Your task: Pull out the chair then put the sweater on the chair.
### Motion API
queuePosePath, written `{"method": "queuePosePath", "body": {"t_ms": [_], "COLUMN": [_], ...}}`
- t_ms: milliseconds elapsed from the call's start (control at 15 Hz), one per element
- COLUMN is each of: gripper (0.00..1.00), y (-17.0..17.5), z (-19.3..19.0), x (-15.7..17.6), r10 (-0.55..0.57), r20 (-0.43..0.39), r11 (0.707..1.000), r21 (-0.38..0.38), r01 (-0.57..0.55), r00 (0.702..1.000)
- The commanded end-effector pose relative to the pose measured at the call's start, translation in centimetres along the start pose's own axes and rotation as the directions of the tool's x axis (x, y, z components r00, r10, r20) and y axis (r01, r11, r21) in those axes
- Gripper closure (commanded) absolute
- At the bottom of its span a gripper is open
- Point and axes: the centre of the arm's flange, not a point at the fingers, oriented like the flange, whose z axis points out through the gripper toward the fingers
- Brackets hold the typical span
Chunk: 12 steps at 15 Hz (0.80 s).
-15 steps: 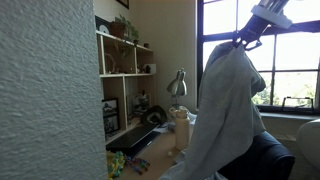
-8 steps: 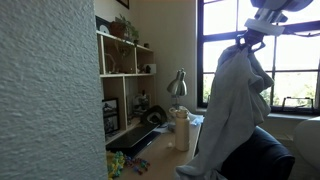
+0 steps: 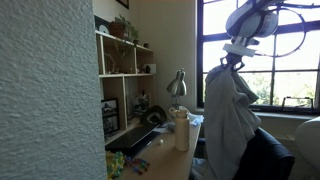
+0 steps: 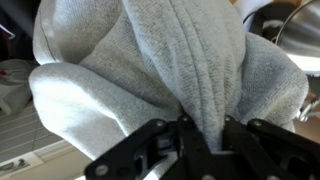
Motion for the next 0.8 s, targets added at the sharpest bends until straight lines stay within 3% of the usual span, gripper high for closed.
{"method": "queuePosePath", "body": {"t_ms": [0, 200, 467, 733], "gripper": [0.94, 0.94, 0.94, 0.93], "y": [-3.8, -4.4, -1.6, 2.0], "z": [5.5, 10.6, 15.9, 23.8], "x": [-2.8, -4.8, -6.0, -8.4], "r10": [-0.087, -0.122, -0.113, -0.140], "r20": [0.104, 0.211, 0.294, 0.332], "r11": [0.995, 0.992, 0.980, 0.975], "r21": [0.051, -0.013, -0.122, -0.118], "r01": [0.082, 0.127, 0.155, 0.188], "r00": [0.991, 0.970, 0.949, 0.933]}}
